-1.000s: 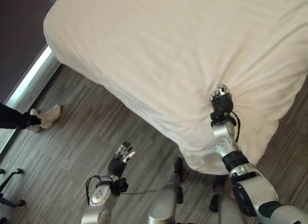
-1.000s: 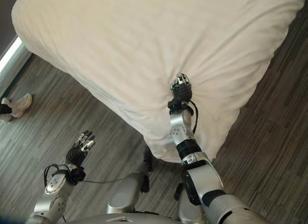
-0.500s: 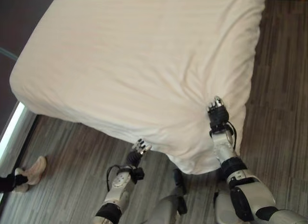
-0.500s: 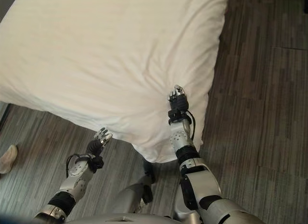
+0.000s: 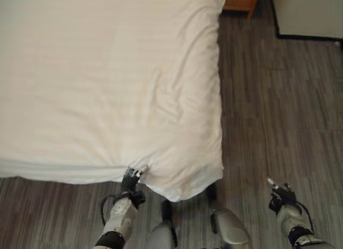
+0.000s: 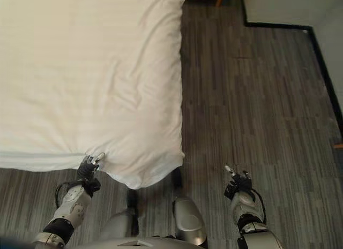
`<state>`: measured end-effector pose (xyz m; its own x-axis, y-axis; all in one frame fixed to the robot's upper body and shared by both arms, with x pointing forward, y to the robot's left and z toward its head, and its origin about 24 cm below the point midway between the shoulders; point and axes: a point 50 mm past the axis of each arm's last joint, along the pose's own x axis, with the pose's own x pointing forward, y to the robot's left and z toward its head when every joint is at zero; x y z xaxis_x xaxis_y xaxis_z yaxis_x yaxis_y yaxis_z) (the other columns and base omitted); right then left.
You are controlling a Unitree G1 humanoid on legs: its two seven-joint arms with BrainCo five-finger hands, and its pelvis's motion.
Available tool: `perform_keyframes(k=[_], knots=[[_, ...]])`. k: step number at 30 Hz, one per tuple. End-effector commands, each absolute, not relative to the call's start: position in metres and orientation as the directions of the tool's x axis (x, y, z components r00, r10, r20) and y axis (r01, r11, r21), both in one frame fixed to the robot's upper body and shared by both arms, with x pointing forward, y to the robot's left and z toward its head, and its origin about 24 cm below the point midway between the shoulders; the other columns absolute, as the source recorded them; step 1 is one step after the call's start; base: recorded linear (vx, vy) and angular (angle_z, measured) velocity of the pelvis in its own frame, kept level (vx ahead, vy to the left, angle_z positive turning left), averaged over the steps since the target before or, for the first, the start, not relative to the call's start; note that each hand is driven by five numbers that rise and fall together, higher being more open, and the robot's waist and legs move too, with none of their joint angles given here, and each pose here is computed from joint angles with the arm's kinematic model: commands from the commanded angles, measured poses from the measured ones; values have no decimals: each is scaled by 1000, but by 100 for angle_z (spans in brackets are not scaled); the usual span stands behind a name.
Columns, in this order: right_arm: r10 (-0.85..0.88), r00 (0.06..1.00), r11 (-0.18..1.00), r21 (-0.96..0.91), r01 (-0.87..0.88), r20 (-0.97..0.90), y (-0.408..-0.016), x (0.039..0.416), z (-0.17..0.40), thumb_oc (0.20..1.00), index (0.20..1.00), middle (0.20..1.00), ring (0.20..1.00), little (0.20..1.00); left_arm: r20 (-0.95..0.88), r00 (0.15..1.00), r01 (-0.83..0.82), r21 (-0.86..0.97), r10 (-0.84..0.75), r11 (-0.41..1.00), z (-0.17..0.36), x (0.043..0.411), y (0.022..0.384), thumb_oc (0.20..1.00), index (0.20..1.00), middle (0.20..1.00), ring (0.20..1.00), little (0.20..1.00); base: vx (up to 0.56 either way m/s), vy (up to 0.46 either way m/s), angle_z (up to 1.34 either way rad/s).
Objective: Making the bed.
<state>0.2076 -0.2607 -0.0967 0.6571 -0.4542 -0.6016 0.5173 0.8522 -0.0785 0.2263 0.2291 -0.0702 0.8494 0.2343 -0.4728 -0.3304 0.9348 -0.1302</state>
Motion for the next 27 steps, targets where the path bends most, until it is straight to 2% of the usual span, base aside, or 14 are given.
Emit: perform_keyframes(k=[1, 4, 10, 11, 16, 20, 23, 24, 26, 27], knots=[[-398, 707, 900, -97, 426, -584, -247, 217, -94, 1000, 1000, 1000, 1000, 1000, -362, 932, -94, -198, 17, 976, -51, 253, 182, 1000, 1000, 1000, 1000, 1000, -121, 262, 26], [-328, 759, 939, -107, 326, -562, -234, 220, -91, 1000, 1000, 1000, 1000, 1000, -426, 904, -83, -142, 15, 986, -65, 235, 189, 1000, 1000, 1000, 1000, 1000, -140, 234, -6], [-268, 829, 961, -70, 269, -492, -222, 231, -77, 1000, 1000, 1000, 1000, 1000, -557, 831, -26, -30, 5, 999, -91, 208, 197, 1000, 1000, 1000, 1000, 1000, -154, 102, -49], [-223, 877, 973, -48, 225, -425, -212, 237, -64, 1000, 1000, 1000, 1000, 1000, -638, 769, -20, 47, 45, 999, -107, 192, 204, 1000, 1000, 1000, 1000, 1000, -309, 59, -55], [-186, 946, 982, -91, 167, -267, -216, 244, -31, 1000, 1000, 1000, 1000, 1000, -688, 726, -16, 10, 18, 1000, -118, 172, 198, 1000, 1000, 1000, 1000, 1000, -238, 41, -113], [-153, 966, 983, -132, 127, -210, -216, 241, -19, 1000, 1000, 1000, 1000, 1000, -662, 749, -31, -54, -12, 998, -113, 172, 192, 1000, 1000, 1000, 1000, 1000, -135, -55, -56], [-87, 983, 989, -135, 65, -162, -202, 245, -8, 1000, 1000, 1000, 1000, 1000, -497, 866, 4, -115, -61, 993, -77, 215, 176, 1000, 1000, 1000, 1000, 1000, 13, -177, -92], [-87, 983, 989, -135, 66, -162, -202, 245, -7, 1000, 1000, 1000, 1000, 1000, -497, 866, 4, -115, -61, 993, -77, 215, 176, 1000, 1000, 1000, 1000, 1000, 57, -126, -124], [-46, 992, 989, -147, 28, -119, -199, 252, 3, 1000, 1000, 1000, 1000, 1000, -331, 937, 80, -104, -110, 991, -41, 243, 170, 1000, 1000, 1000, 1000, 1000, -2, -270, -193], [-82, 995, 985, -154, 74, -48, -217, 251, 21, 1000, 1000, 1000, 1000, 1000, 13, 968, 249, -143, -250, 958, 39, 233, 170, 1000, 1000, 1000, 1000, 1000, 53, -467, -173]])
